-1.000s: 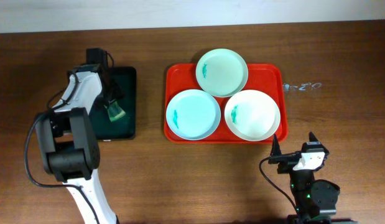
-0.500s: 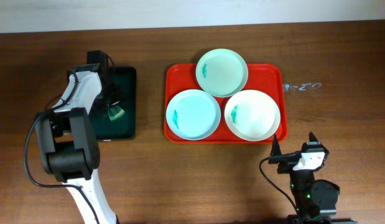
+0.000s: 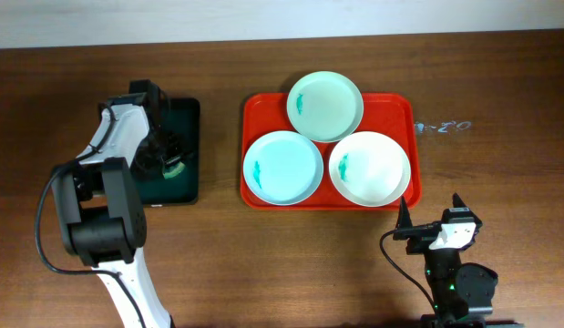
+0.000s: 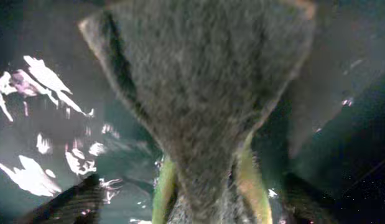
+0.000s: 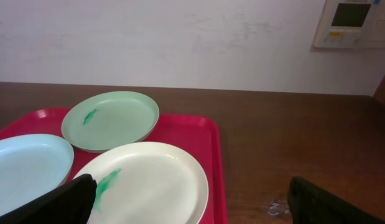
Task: Clean dirty plates on tray and stack at the side
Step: 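Reach left gripper to the black tray and grasp the sponge, then carry the sponge with left gripper onto the light blue plate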
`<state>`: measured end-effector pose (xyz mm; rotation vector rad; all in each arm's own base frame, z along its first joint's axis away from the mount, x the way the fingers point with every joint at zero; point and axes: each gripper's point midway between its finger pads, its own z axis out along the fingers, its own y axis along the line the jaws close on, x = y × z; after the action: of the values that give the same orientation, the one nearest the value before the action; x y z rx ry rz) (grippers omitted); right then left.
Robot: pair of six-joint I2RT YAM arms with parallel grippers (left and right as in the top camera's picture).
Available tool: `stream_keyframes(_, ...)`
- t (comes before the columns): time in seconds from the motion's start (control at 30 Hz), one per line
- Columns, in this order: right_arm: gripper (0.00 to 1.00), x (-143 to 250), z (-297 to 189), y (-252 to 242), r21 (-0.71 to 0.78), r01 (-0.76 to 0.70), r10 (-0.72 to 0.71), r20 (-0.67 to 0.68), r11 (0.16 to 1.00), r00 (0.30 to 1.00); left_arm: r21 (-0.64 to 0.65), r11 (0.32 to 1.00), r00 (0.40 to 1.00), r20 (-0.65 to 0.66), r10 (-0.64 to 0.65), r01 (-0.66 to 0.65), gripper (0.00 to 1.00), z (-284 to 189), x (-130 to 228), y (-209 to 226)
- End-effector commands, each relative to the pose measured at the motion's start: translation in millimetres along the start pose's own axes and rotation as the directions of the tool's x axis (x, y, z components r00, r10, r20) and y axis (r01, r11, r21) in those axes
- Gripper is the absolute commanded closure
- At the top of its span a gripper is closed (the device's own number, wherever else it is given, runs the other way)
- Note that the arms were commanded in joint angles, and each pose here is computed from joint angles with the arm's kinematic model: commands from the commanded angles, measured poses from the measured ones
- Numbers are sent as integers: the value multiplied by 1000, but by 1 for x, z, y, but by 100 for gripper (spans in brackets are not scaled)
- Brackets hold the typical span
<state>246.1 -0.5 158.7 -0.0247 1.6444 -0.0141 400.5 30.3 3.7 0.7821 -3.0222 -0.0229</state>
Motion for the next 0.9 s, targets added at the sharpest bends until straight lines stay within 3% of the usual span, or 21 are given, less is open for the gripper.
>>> stream_keyframes(0.0, 2, 3, 0, -3, 15, -8, 8, -4, 1000, 1000, -10, 1000, 1000, -15, -1, 1, 70, 2, 1, 3)
stream_keyframes(0.03, 2, 3, 0, -3, 15, -8, 8, -4, 1000, 1000, -9, 1000, 1000, -10, -1, 1, 97, 2, 0, 3)
stream_keyframes(0.07, 2, 3, 0, -3, 15, -8, 8, -4, 1000, 1000, -5, 1000, 1000, -1, -1, 1, 100, 2, -2, 2)
stream_keyframes(0.1, 2, 3, 0, -3, 15, -8, 8, -4, 1000, 1000, -1, 1000, 1000, 15, -1, 1, 64, 2, -6, 0)
stream_keyframes(0.13, 2, 3, 0, -3, 15, -8, 8, -4, 1000, 1000, 2, 1000, 999, 41, -2, 2, 1, 2, -12, -1)
stream_keyframes(0.27, 2, 3, 0, -3, 15, -8, 8, -4, 1000, 1000, -113, 993, 988, 152, 0, 18, 1, -2, -35, 18)
stream_keyframes(0.3, 2, 3, 0, -3, 15, -8, 8, -4, 1000, 1000, -114, 993, 988, 153, -1, 18, 5, -2, -35, 18)
stream_keyframes(0.37, 2, 3, 0, -3, 15, -8, 8, -4, 1000, 1000, -115, 993, 988, 152, 0, 18, 30, -2, -35, 18)
stream_keyframes(0.47, 2, 3, 0, -3, 15, -8, 8, -4, 1000, 1000, -133, 991, 994, 113, 2, 13, 93, -5, -26, 22)
stream_keyframes(0.5, 2, 3, 0, -3, 15, -8, 8, -4, 1000, 1000, -137, 990, 995, 104, 3, 12, 100, -10, -25, 22)
stream_keyframes(0.6, 2, 3, 0, -3, 15, -8, 8, -4, 1000, 1000, -138, 990, 995, 103, 3, 11, 100, -51, -32, 19)
stream_keyframes(0.73, 2, 3, 0, -3, 15, -8, 8, -4, 1000, 1000, -20, 1000, 968, 252, -13, 19, 100, -185, -53, 3)
stream_keyframes(0.8, 2, 3, 0, -3, 15, -8, 8, -4, 1000, 1000, 2, 1000, 957, 289, -19, 19, 100, -204, -55, 2)
stream_keyframes(0.87, 2, 3, 0, -3, 15, -8, 8, -4, 1000, 1000, -24, 1000, 971, 237, -13, 19, 100, -176, -54, 2)
